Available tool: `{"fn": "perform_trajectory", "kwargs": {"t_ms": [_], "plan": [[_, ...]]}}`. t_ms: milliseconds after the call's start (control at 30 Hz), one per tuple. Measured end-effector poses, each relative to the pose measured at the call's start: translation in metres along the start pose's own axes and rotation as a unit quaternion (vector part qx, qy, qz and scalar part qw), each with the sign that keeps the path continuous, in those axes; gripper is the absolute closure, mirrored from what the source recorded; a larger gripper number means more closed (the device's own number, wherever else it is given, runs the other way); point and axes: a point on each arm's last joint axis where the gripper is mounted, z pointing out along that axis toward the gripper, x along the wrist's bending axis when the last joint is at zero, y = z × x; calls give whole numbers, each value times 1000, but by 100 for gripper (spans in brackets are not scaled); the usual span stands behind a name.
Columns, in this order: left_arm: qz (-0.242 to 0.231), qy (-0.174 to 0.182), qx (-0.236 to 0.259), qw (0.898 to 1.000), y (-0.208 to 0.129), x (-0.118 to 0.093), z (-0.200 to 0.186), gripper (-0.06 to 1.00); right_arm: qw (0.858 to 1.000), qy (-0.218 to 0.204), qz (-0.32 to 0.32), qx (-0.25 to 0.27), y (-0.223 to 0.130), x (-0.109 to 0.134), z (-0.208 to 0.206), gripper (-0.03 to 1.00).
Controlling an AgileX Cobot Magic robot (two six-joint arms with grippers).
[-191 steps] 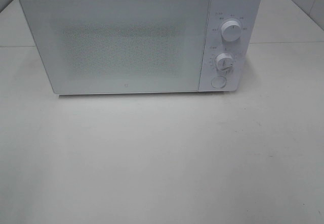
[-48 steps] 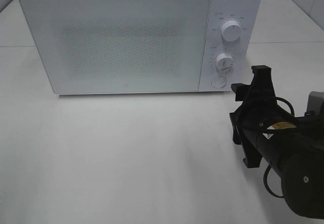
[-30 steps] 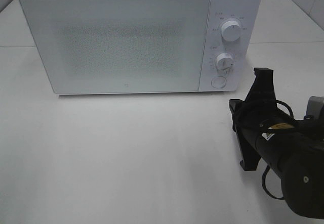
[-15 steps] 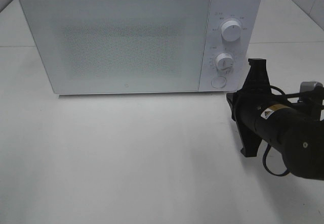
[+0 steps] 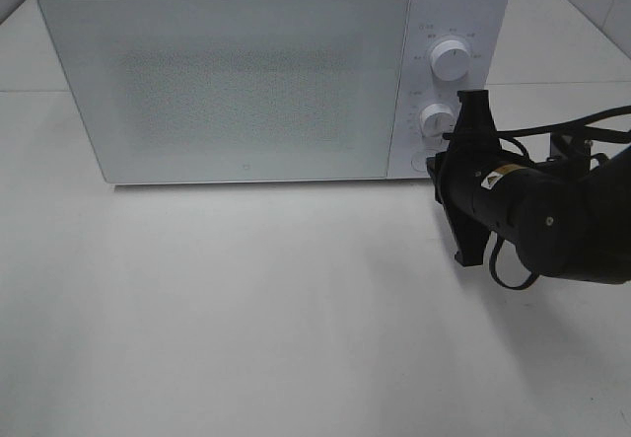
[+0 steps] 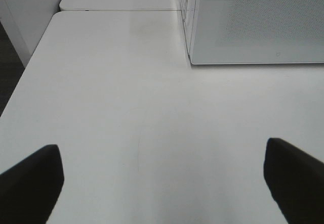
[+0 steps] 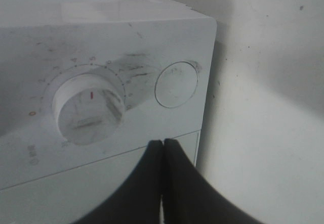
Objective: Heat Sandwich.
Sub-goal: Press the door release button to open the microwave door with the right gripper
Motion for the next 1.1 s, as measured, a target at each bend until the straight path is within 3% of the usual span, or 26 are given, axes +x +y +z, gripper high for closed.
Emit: {"fn": "perform_trajectory", "kwargs": {"t_ms": [467,1100], "plan": [[0,0,0,1000,0,0,0,-5,1000,-24,10,-10,-1,-5,45,95],[0,0,0,1000,0,0,0,-5,999,-4,11,-32,4,-5,65,95]]}}
